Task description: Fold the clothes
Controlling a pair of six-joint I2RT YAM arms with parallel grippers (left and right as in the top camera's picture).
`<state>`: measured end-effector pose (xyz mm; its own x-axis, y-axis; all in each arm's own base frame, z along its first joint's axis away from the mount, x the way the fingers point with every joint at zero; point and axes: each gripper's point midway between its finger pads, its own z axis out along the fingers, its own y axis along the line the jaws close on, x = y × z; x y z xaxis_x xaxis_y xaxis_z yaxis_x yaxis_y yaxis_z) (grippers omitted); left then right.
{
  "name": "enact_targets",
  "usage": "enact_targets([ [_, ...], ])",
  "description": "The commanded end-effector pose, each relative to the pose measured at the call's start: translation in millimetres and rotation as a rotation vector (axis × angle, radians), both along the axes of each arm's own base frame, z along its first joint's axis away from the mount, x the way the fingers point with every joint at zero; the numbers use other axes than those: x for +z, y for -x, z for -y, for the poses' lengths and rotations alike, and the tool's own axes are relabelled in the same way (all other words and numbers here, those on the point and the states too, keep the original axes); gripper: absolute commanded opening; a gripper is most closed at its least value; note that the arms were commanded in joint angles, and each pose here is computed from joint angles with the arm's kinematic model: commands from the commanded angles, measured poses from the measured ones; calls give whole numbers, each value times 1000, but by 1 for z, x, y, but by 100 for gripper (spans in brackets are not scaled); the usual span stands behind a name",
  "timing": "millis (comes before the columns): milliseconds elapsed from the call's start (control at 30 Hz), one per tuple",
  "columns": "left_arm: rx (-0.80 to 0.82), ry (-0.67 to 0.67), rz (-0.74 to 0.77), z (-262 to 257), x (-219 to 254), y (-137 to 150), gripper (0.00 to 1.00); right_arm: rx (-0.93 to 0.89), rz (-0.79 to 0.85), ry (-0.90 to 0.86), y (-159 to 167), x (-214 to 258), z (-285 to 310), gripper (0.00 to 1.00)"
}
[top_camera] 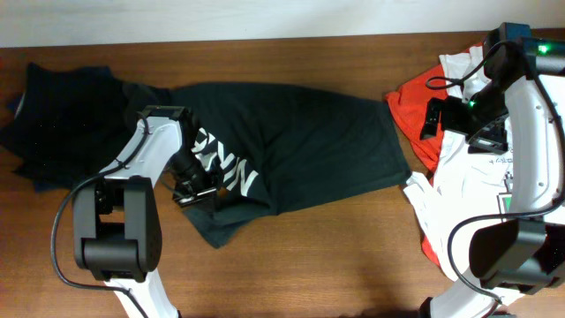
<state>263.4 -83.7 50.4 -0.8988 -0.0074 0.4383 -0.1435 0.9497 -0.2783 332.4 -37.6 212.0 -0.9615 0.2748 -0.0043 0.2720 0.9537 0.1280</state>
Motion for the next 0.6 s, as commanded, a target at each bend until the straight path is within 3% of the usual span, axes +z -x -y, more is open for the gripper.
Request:
enact_targets([
  [0, -37, -99, -98, -24, 12, 21, 0, -3, 6, 60, 7, 8, 9, 99],
  [100, -39, -67, -176, -20, 27, 39, 1, -3, 5, 60, 8, 8, 9, 99],
  [267, -73, 411, -108, 48, 75, 49, 0, -3, 3, 59, 7, 7, 9, 99],
  [367, -22, 578, -58, 80, 102, 47, 0, -3, -6, 57, 5, 4, 9, 99],
  [567, -4, 774, 34, 114, 119, 32, 0, -3, -6, 57, 5, 4, 9, 99],
])
